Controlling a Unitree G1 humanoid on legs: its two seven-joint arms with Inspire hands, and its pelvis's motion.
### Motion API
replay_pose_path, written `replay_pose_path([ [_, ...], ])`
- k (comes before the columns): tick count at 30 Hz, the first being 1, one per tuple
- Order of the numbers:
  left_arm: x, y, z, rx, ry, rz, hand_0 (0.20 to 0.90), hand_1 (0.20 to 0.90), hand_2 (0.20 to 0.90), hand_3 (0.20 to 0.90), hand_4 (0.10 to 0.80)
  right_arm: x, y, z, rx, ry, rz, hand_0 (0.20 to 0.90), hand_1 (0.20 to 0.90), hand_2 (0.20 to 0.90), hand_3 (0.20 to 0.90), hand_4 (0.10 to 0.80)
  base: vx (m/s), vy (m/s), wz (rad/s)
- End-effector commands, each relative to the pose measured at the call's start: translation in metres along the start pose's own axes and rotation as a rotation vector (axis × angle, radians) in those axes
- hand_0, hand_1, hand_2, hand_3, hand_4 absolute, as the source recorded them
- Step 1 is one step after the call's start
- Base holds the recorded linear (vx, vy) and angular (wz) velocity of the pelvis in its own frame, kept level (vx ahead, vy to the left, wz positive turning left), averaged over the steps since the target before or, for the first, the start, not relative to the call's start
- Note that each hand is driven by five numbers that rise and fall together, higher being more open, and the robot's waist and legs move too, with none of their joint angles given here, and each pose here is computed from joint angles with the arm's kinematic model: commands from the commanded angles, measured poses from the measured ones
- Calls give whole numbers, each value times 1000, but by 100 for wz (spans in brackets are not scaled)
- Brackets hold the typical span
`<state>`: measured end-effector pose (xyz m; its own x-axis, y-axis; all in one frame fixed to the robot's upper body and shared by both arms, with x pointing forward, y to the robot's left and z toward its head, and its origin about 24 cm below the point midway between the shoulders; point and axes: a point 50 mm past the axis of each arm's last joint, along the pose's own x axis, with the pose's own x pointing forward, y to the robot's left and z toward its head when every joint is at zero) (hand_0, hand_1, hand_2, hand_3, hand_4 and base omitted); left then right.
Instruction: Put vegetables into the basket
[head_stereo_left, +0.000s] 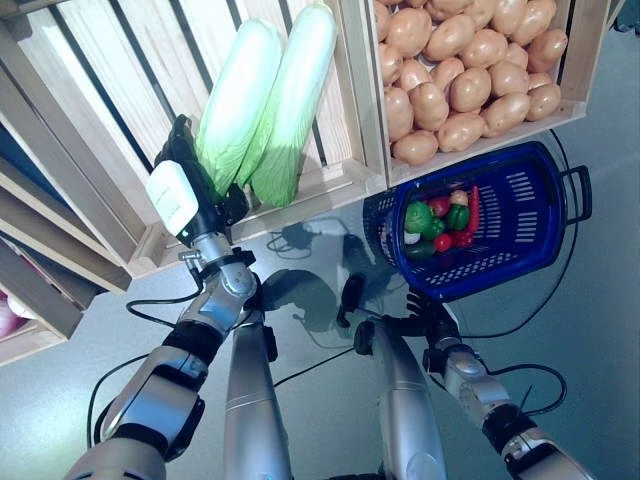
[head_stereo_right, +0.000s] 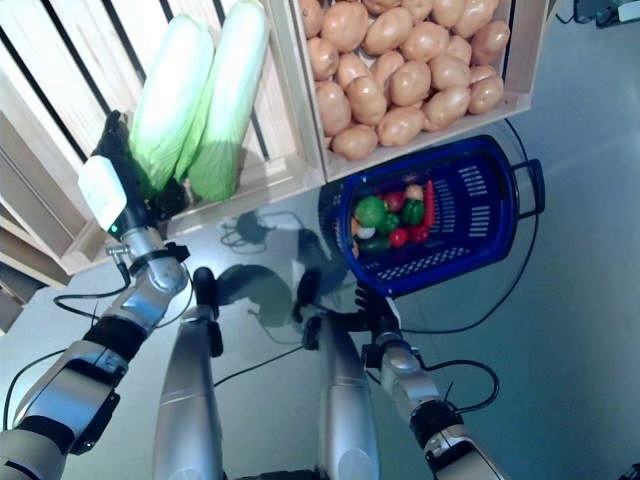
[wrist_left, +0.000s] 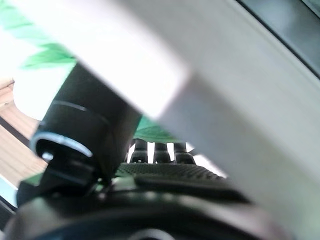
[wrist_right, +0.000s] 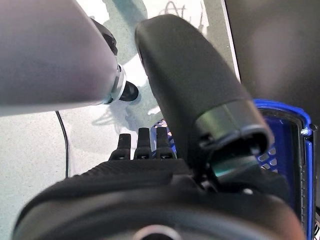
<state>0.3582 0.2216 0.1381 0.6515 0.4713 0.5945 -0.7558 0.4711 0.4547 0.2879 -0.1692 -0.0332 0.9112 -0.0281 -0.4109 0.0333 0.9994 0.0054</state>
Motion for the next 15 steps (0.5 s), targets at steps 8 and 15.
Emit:
replay_pose_path([
  [8, 31, 9, 47, -83, -170, 163, 300, 300, 300, 300, 400, -12, -25, 6, -11, -50, -36, 900, 900, 900, 900, 800, 0, 0, 0],
  [15, 33, 8, 54, -93, -180, 172, 300, 300, 300, 300, 400, -11, -24, 10, -5, -64, -44, 900, 900, 900, 900, 800, -25, -5, 0],
])
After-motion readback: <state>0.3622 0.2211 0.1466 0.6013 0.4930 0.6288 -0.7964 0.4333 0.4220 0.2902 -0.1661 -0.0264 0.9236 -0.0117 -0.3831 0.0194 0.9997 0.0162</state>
